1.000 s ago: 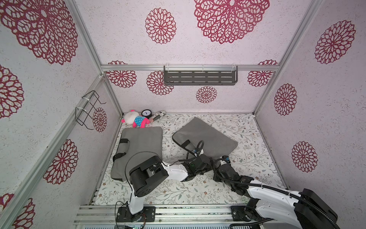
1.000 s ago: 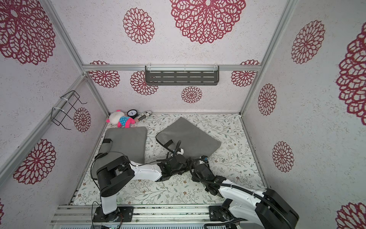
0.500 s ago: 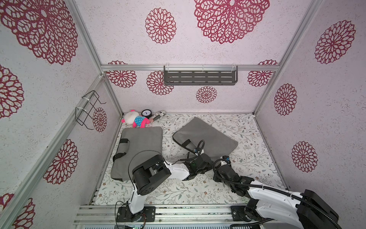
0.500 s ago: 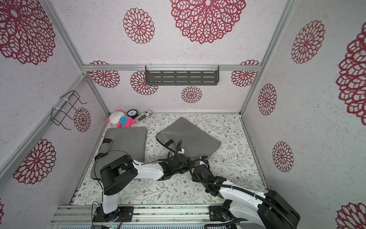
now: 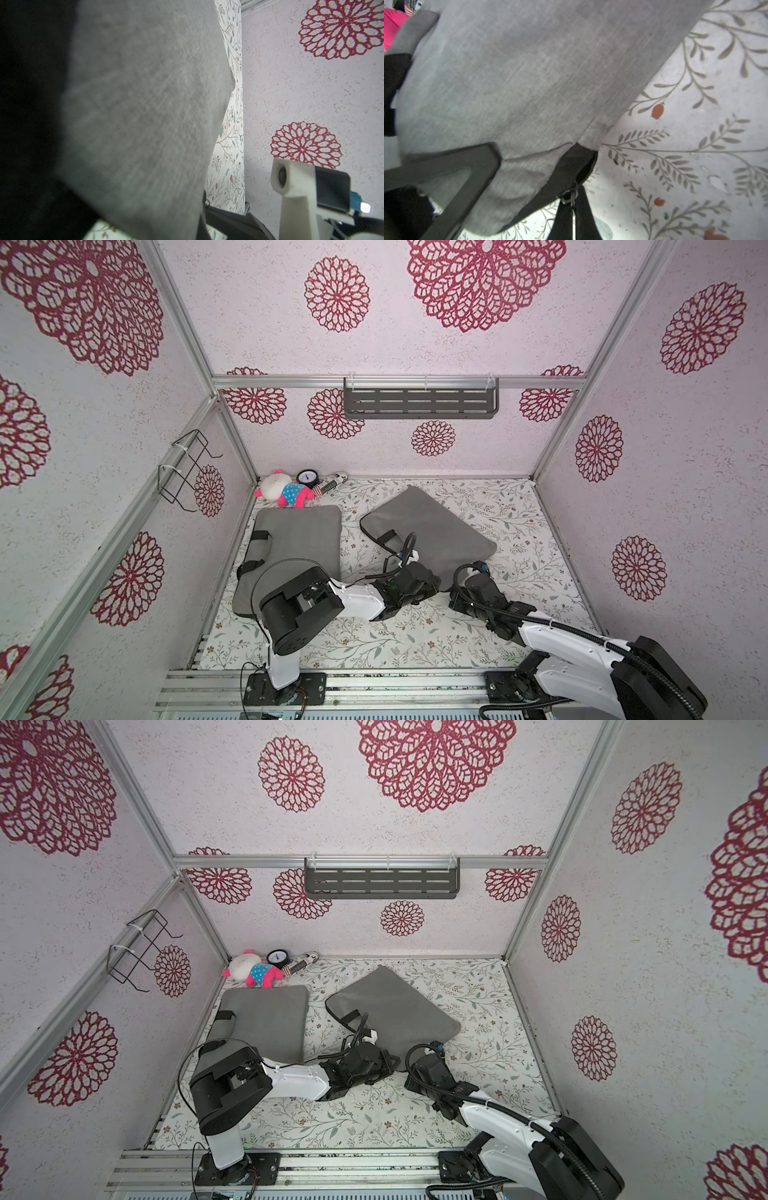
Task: Put the mouse into the laptop bag
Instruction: Zip the zipper on the zippered laptop bag.
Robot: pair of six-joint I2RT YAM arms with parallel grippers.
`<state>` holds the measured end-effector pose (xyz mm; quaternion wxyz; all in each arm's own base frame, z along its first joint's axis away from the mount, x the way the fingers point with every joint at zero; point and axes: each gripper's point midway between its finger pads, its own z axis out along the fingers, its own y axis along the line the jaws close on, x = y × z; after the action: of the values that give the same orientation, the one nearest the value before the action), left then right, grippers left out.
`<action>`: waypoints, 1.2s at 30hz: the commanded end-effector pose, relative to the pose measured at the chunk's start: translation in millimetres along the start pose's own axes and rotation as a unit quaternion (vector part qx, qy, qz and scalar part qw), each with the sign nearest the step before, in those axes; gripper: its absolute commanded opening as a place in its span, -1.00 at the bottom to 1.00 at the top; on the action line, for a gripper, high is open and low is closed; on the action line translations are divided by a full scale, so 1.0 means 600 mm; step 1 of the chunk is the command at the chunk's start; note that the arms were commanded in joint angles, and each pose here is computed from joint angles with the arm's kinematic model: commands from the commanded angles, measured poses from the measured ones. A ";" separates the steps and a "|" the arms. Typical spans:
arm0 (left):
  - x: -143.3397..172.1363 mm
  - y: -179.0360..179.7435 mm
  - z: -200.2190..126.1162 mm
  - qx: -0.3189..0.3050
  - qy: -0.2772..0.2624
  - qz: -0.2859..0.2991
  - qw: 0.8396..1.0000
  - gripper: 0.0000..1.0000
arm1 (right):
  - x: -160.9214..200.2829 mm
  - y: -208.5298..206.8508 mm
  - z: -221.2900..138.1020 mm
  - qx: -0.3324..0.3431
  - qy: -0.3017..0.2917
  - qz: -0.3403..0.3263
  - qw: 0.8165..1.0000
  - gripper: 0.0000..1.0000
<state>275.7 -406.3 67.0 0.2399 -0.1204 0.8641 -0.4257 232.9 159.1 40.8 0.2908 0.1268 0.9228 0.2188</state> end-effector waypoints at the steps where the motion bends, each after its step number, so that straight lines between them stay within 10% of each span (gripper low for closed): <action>1: -0.082 0.038 -0.013 -0.027 -0.065 -0.017 0.997 -1.00 | -0.009 -0.111 -0.004 0.130 -0.030 0.032 0.991 -1.00; 5: -0.115 0.051 -0.016 -0.023 -0.062 -0.031 0.997 -1.00 | 0.001 -0.051 -0.001 0.040 -0.007 -0.020 0.999 -1.00; 26: -0.118 0.060 -0.022 -0.003 -0.045 -0.019 0.999 -1.00 | -0.040 -0.133 0.003 0.208 -0.048 0.033 0.976 -1.00; 32: -0.129 0.062 -0.005 -0.040 -0.045 -0.005 0.998 -0.93 | -0.070 -0.106 -0.036 0.175 -0.079 0.040 0.981 0.57; 36: -0.123 0.040 0.011 -0.033 -0.042 0.004 0.999 -0.91 | -0.107 -0.095 -0.091 0.169 -0.116 0.061 0.977 0.87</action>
<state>322.4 -367.5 62.3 0.2322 -0.1322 0.8722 -0.4097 246.5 90.8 57.6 0.3290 0.2223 0.9129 0.0943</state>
